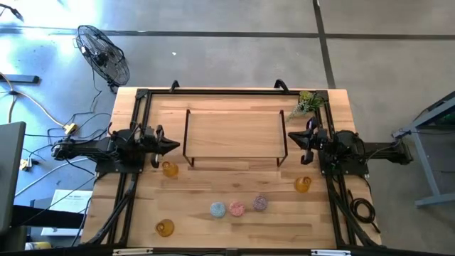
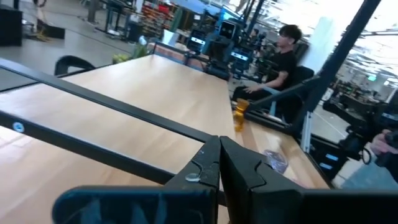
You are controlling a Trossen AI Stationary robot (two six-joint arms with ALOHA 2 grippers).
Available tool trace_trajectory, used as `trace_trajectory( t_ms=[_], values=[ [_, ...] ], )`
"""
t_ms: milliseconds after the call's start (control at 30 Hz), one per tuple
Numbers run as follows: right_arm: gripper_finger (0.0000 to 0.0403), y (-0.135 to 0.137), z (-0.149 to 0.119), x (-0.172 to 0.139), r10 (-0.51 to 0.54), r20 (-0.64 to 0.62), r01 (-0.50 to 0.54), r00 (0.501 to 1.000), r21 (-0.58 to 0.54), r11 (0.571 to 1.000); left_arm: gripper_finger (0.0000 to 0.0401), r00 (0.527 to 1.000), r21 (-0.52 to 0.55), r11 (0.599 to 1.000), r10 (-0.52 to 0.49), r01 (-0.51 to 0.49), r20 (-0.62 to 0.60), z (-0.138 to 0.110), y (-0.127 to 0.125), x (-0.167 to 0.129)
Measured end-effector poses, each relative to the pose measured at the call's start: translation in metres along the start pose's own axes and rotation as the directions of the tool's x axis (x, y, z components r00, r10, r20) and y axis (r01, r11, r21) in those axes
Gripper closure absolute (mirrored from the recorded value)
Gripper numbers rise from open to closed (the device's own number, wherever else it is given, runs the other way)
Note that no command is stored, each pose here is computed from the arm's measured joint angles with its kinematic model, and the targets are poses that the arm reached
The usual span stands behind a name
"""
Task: Pick & Place candle stick holders
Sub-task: Put the top left yellow glass candle holder on the shelf
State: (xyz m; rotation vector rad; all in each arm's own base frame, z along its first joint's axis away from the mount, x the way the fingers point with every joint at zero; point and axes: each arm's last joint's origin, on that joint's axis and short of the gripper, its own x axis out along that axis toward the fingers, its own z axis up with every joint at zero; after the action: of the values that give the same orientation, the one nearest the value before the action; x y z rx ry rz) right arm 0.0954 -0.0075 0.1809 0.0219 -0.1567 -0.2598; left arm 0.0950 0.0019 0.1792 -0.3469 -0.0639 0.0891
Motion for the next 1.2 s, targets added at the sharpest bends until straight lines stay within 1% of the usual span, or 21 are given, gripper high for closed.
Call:
trace_trajectory(
  t_ms=[67, 167, 267, 433, 500, 567, 633, 733, 833, 900, 967, 1067, 1133, 1200],
  values=[
    [0.0350, 0.000, 0.000, 0.000, -0.015, 0.000, 0.015, 1.000, 0.000, 1.000, 0.0391, 1.000, 0.001, 1.000, 0.021, -0.021, 0.008, 0.000, 0.001, 0.000],
    [0.0321, -0.001, 0.000, 0.000, -0.024, 0.000, 0.024, 1.000, 0.000, 1.000, 0.0364, 0.997, 0.001, 0.998, 0.069, -0.069, 0.026, 0.001, 0.002, 0.000],
    [0.0296, -0.001, 0.000, 0.000, -0.025, 0.000, 0.025, 1.000, 0.001, 1.000, 0.0319, 0.995, -0.001, 0.996, 0.094, -0.094, 0.038, 0.002, 0.003, 0.000],
    [0.0265, -0.001, 0.000, 0.000, -0.026, 0.000, 0.026, 1.000, 0.002, 1.000, 0.0232, 0.991, -0.007, 0.994, 0.111, -0.110, 0.072, 0.004, 0.002, 0.000],
    [0.0255, -0.001, 0.000, 0.000, -0.027, 0.000, 0.027, 1.000, 0.002, 1.000, 0.0205, 0.988, -0.001, 0.994, 0.113, -0.114, 0.103, 0.007, 0.002, -0.001],
    [0.0247, -0.001, 0.000, 0.000, -0.035, 0.000, 0.035, 0.999, 0.001, 0.999, 0.0187, 0.985, 0.009, 0.995, 0.099, -0.101, 0.144, 0.011, 0.000, -0.001],
    [0.0241, -0.002, 0.000, 0.000, -0.066, 0.000, 0.066, 0.998, 0.000, 0.998, 0.0177, 0.980, 0.034, 0.997, 0.064, -0.071, 0.188, 0.016, -0.002, -0.002],
    [0.0234, -0.003, 0.000, 0.000, -0.113, 0.000, 0.113, 0.994, 0.000, 0.994, 0.0174, 0.967, 0.088, 0.996, -0.039, 0.018, 0.250, 0.024, -0.007, -0.003],
    [0.0229, -0.004, 0.000, 0.000, -0.126, 0.000, 0.126, 0.992, 0.000, 0.992, 0.0174, 0.959, 0.114, 0.986, -0.148, 0.124, 0.243, 0.041, -0.016, -0.008],
    [0.0229, -0.004, 0.000, 0.000, -0.125, 0.000, 0.125, 0.992, 0.000, 0.992, 0.0174, 0.958, 0.113, 0.980, -0.187, 0.166, 0.215, 0.054, -0.021, -0.013],
    [0.0230, -0.004, 0.000, 0.000, -0.126, 0.000, 0.126, 0.992, 0.000, 0.992, 0.0174, 0.959, 0.125, 0.977, -0.197, 0.174, 0.204, 0.070, -0.027, -0.019],
    [0.0230, -0.004, 0.000, 0.000, -0.126, 0.000, 0.126, 0.992, 0.000, 0.992, 0.0174, 0.960, 0.189, 0.970, -0.192, 0.154, 0.204, 0.097, -0.035, -0.027],
    [0.0229, -0.004, 0.000, 0.000, -0.126, -0.001, 0.126, 0.992, 0.001, 0.992, 0.0174, 0.971, 0.217, 0.968, -0.163, 0.124, 0.174, 0.114, -0.040, -0.032],
    [0.0228, -0.004, 0.000, 0.000, -0.124, -0.004, 0.124, 0.992, 0.000, 0.992, 0.0174, 0.988, 0.226, 0.971, -0.105, 0.077, 0.114, 0.129, -0.044, -0.034]
  ],
)
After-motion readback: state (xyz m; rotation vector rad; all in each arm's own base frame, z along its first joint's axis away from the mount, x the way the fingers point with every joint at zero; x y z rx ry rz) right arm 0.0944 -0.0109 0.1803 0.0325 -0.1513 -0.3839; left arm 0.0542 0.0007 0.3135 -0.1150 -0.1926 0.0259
